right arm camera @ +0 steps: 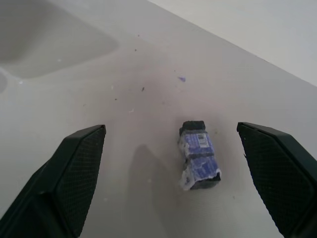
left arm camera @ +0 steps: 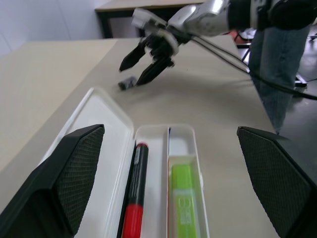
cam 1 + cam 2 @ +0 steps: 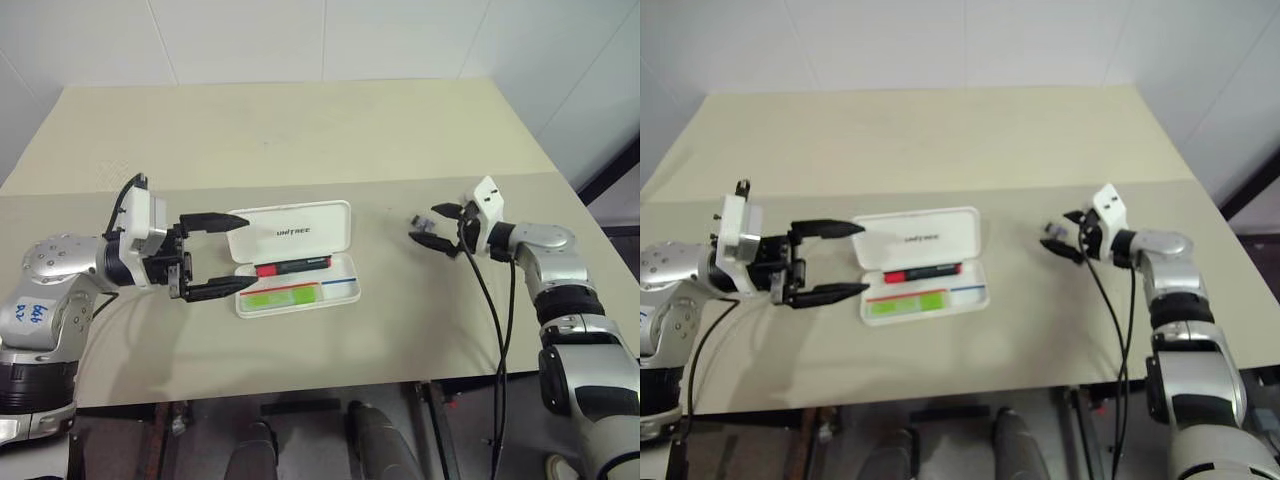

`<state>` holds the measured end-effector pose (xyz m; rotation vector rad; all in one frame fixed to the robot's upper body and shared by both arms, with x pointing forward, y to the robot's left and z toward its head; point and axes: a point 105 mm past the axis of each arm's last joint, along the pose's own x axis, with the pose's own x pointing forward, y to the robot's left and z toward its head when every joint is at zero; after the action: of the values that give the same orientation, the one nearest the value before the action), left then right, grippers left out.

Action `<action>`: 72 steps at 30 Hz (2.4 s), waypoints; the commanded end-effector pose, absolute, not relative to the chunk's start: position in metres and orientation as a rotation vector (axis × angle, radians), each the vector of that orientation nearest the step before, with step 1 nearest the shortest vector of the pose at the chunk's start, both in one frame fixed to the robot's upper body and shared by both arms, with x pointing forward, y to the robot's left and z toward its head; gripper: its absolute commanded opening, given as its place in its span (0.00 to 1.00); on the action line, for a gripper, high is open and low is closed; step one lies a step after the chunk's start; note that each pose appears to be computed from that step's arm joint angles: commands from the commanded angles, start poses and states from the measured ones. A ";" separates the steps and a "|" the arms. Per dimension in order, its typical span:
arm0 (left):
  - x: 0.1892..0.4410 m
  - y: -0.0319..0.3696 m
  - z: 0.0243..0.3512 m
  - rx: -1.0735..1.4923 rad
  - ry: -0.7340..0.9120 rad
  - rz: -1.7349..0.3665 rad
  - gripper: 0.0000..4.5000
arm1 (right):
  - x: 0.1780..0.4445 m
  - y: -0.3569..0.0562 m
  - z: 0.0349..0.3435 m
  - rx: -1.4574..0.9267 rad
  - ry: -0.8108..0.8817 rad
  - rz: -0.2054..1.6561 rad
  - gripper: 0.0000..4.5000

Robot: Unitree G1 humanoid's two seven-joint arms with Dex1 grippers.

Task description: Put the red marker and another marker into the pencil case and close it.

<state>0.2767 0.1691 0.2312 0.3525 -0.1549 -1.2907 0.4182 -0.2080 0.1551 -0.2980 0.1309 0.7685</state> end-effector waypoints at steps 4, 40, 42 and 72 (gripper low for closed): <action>0.271 0.159 0.245 0.371 -0.208 -1.316 1.00 | 0.426 -0.210 0.156 -0.295 0.126 0.732 1.00; 0.271 0.167 0.233 0.384 -0.187 -1.288 1.00 | 0.326 -0.090 0.183 -0.425 -0.093 1.462 0.08; 0.271 0.166 0.232 0.382 -0.186 -1.288 1.00 | 0.316 -0.080 0.177 -0.425 -0.076 1.503 0.08; 0.270 0.165 0.233 0.389 -0.186 -1.282 1.00 | 0.334 -0.071 0.136 -0.517 0.079 1.570 0.24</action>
<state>0.2743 0.1659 0.2237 0.3470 -0.1511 -1.2799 0.3335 -0.0743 0.1269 -0.5000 0.1147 1.5545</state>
